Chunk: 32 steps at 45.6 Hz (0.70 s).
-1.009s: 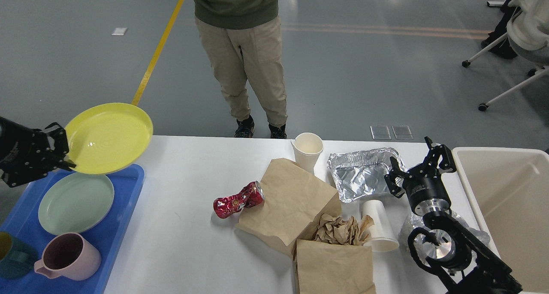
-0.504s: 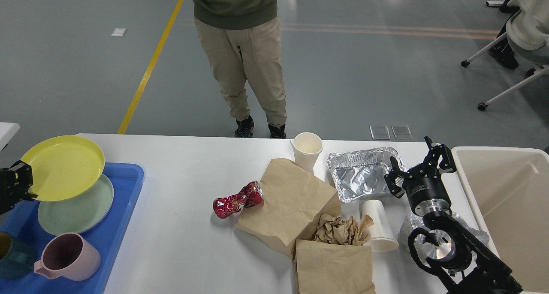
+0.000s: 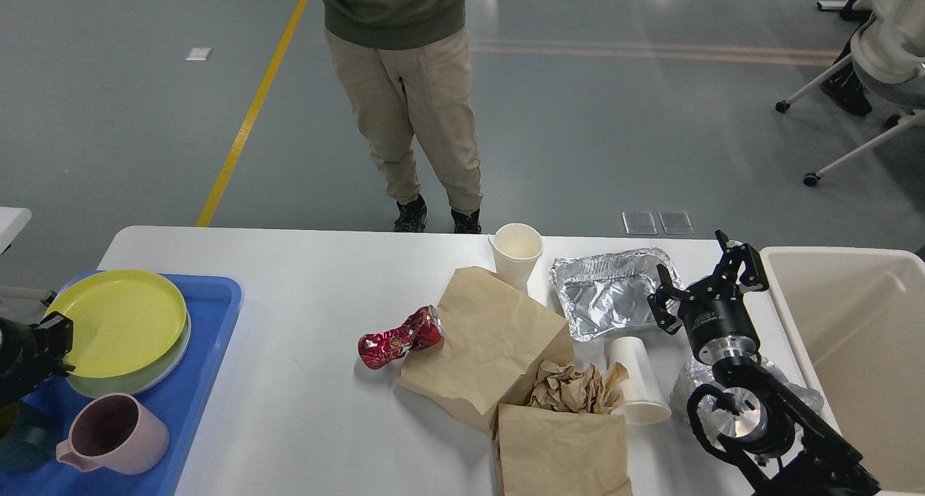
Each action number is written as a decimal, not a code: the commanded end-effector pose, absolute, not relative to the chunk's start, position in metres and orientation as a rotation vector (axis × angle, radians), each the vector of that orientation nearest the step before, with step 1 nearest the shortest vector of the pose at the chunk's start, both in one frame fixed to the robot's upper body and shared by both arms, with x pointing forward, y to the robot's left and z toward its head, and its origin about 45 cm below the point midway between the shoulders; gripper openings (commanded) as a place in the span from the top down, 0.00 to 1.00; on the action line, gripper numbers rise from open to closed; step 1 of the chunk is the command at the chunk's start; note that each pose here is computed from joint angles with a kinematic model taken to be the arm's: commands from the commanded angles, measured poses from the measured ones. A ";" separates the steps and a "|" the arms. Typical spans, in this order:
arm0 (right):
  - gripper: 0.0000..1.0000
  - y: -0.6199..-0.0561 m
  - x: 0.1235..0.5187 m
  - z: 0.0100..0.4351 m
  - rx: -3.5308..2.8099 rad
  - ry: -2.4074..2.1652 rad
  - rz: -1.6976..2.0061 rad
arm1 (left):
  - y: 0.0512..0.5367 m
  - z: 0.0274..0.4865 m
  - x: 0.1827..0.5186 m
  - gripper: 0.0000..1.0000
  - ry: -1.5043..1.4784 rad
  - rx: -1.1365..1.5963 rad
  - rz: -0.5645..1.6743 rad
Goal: Tidy desktop
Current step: 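Lower the yellow plate onto the green plate and release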
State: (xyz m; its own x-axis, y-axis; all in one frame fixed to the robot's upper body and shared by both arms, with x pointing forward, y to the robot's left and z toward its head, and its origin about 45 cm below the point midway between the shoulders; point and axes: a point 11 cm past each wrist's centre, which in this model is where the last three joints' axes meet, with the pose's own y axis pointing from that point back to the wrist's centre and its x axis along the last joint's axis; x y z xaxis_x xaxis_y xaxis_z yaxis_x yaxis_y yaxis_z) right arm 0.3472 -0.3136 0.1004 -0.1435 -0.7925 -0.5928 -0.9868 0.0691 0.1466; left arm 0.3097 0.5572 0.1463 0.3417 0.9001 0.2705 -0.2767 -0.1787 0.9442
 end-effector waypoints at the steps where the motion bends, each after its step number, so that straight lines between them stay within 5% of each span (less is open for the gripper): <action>1: 0.00 -0.314 0.347 0.100 -1.773 1.997 0.750 | 0.558 0.145 0.310 1.00 0.619 1.357 1.190; 15: 0.00 -0.314 0.347 0.100 -1.773 1.997 0.750 | 0.551 0.143 0.313 0.96 0.617 1.327 1.177; 32: 0.00 -0.314 0.347 0.100 -1.773 1.997 0.750 | 0.559 0.139 0.305 0.44 0.623 1.350 1.205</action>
State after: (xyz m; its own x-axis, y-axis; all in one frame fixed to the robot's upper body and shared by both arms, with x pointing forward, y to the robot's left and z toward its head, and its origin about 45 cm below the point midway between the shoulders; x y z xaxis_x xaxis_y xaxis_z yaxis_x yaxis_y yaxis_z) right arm 0.3472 -0.3136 0.1004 -0.1435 -0.7925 -0.5928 -0.9868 0.0690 0.1466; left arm 0.3063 0.5542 0.1372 0.3420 0.9009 0.2673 -0.2812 -0.1733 0.9439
